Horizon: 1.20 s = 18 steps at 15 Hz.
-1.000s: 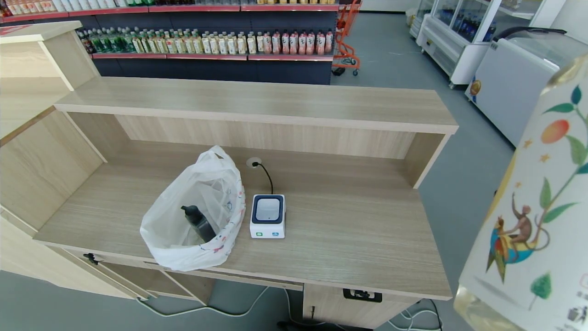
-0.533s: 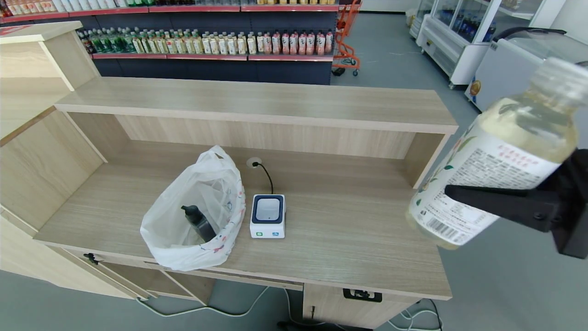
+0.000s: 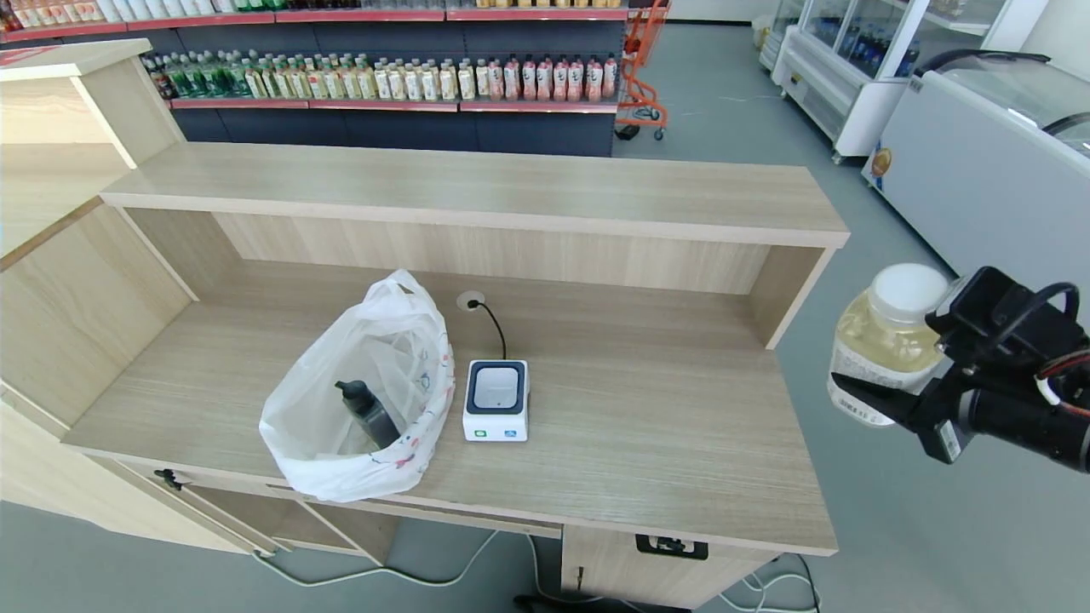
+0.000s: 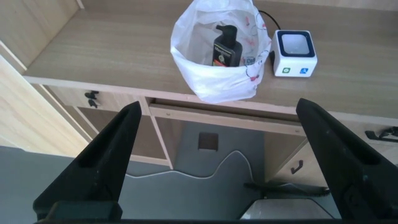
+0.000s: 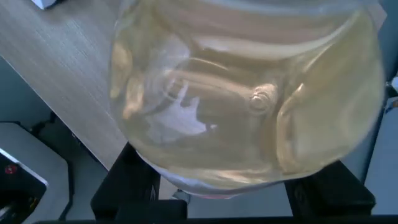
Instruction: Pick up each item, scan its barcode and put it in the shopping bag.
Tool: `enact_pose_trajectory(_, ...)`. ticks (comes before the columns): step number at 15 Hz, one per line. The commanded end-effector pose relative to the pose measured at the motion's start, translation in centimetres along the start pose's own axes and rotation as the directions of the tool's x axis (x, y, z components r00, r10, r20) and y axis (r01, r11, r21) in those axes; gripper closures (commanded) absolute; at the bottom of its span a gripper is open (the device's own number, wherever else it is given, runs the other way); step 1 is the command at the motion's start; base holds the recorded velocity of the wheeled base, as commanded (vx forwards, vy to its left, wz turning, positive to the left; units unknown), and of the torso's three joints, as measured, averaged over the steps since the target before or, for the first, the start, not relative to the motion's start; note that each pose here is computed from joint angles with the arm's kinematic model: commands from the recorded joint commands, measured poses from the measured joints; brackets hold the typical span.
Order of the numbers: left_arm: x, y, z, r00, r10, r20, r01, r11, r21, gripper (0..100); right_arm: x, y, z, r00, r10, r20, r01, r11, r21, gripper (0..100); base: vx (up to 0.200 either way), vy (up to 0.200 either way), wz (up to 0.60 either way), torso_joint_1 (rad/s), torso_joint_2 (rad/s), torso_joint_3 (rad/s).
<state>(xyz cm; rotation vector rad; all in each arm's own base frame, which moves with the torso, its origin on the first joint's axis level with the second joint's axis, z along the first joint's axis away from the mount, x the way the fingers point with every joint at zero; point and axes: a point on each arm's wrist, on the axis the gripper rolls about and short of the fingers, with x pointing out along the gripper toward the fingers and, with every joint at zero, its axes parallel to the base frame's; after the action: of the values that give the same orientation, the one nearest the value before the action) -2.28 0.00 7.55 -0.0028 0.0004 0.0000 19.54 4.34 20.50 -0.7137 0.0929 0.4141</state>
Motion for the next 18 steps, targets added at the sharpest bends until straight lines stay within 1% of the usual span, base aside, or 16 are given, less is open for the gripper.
enact_pose_trajectory(1, 0.0, 0.0, 0.0, 1.000, 0.000, 0.000, 0.000, 1.000, 0.000, 0, 0.4, 0.3, -0.6, 1.000, 0.010, -0.028, -0.010, 1.000, -0.016, 100, 0.000, 0.000, 0.00, 0.000, 0.00, 0.000)
enact_pose_trajectory(4, 0.0, 0.0, 0.0, 1.000, 0.000, -0.001, 0.000, 1.000, 0.000, 0, 0.3, 0.5, -0.8, 0.999, 0.015, -0.036, -0.017, 0.997, -0.078, 100, 0.000, 0.000, 0.00, 0.000, 0.00, 0.000)
enact_pose_trajectory(7, 0.0, 0.0, 0.0, 1.000, 0.000, 0.002, 0.000, 1.000, 0.000, 0, -0.1, 1.1, -1.4, 0.998, 0.030, -0.053, -0.036, 0.993, -0.113, 100, 0.000, 0.000, 0.00, 0.000, 0.00, 0.000)
enact_pose_trajectory(13, 0.0, 0.0, 0.0, 1.000, 0.000, 0.000, 0.000, 1.000, 0.001, 0, -0.4, 1.6, -1.9, 0.997, 0.042, -0.065, -0.050, 0.992, -0.119, 100, 0.000, 0.000, 0.00, 0.000, 0.00, 0.000)
enact_pose_trajectory(16, 0.0, 0.0, 0.0, 1.000, 0.000, 0.000, 0.000, 1.000, 0.001, 0, 0.0, 1.4, -1.8, 0.998, 0.030, -0.049, -0.036, 0.992, -0.118, 100, 0.000, 0.200, 0.00, -0.001, 0.00, 0.004)
enact_pose_trajectory(18, 0.0, 0.0, 0.0, 1.000, 0.000, -0.001, 0.000, 1.000, 0.001, 0, 1.6, 0.9, -1.2, 1.000, 0.008, -0.004, -0.009, 0.996, -0.088, 100, 0.000, 0.200, 0.00, -0.010, 0.00, 0.002)
